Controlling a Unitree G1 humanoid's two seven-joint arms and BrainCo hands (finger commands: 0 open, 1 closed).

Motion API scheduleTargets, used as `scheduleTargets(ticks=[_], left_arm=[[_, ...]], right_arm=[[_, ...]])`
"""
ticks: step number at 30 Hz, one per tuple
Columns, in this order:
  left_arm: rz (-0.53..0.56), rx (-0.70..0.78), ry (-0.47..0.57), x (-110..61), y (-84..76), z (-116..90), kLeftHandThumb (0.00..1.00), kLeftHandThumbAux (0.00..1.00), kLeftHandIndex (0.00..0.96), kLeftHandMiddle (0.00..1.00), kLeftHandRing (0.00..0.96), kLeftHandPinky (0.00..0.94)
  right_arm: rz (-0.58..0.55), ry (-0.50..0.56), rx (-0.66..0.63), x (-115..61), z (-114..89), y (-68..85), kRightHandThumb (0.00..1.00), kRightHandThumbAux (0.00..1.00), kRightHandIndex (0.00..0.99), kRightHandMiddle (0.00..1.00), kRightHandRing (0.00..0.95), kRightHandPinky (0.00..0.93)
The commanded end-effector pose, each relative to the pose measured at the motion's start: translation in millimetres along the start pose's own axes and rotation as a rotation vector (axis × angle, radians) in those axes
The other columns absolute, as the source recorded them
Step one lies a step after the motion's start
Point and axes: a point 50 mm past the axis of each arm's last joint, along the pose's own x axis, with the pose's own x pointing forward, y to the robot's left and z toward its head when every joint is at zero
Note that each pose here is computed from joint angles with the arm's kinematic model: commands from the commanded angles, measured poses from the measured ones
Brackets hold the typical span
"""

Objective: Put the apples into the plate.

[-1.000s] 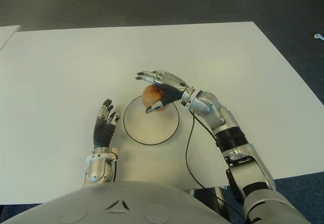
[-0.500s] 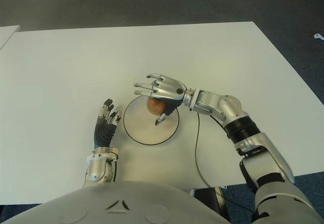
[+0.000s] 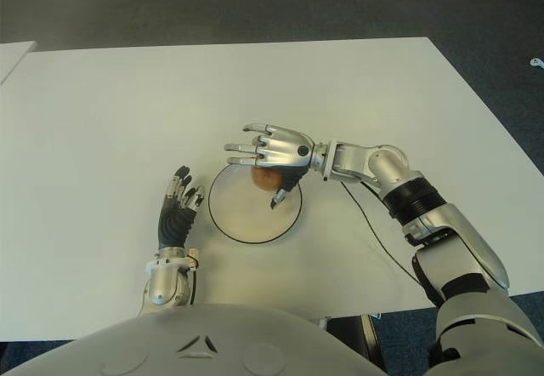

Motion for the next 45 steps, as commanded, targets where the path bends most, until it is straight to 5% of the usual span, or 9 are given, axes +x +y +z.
scheduleTargets(ticks=[1, 45], left_arm=[[0.003, -0.04, 0.003, 4.8, -6.2, 1.4, 0.0, 0.609, 0.048, 0.034, 0.0, 0.0], [0.01, -0.034, 0.007, 3.5, -7.9, 2.6, 0.0, 0.613, 0.049, 0.033, 0.0, 0.0]], right_arm=[[0.003, -0.034, -0.036, -0.3, -3.8, -2.8, 0.0, 0.417, 0.0, 0.0, 0.0, 0.0], [0.01, -0.061, -0.115, -1.9, -5.9, -1.5, 0.0, 0.434, 0.0, 0.0, 0.0, 0.0]])
